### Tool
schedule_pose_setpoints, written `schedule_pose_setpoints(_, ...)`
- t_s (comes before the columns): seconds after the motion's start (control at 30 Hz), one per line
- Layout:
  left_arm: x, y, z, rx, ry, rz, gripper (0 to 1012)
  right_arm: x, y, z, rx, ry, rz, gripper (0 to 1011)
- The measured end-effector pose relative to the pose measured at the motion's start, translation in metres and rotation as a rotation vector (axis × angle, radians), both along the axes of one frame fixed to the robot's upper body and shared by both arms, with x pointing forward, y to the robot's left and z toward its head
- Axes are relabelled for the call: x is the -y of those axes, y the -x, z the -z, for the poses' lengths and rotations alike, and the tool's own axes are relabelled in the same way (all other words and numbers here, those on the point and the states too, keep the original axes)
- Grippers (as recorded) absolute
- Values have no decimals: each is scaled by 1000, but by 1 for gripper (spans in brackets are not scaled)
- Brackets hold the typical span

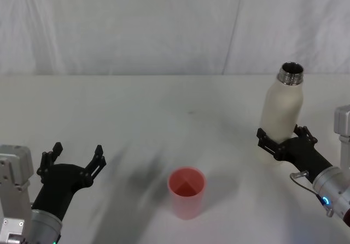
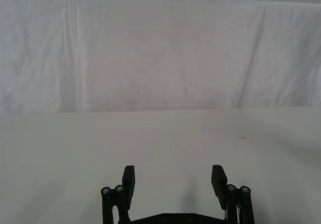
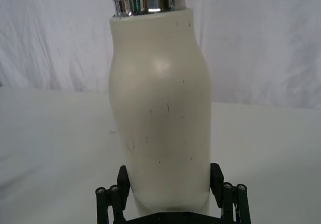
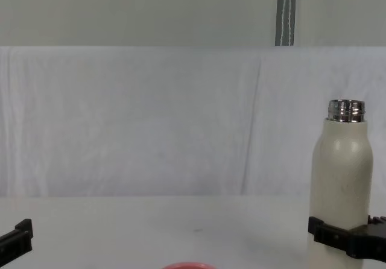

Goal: Grasp the thermos with one hand and pour water into the cup lid.

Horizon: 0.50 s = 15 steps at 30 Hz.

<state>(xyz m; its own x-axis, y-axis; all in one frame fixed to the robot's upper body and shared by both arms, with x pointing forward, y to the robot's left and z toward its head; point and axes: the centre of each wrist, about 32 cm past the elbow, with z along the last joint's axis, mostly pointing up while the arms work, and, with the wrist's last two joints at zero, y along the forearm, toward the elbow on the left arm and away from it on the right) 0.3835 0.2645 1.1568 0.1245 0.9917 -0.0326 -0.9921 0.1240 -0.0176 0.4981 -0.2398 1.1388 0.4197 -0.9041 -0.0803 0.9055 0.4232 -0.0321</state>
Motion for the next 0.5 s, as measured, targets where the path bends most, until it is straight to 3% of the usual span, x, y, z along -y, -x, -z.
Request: schedule_pose_setpoints(0.5, 0, 0, 0, 0, 0, 0, 1001, 0, 10, 2, -19, 7, -22, 1001)
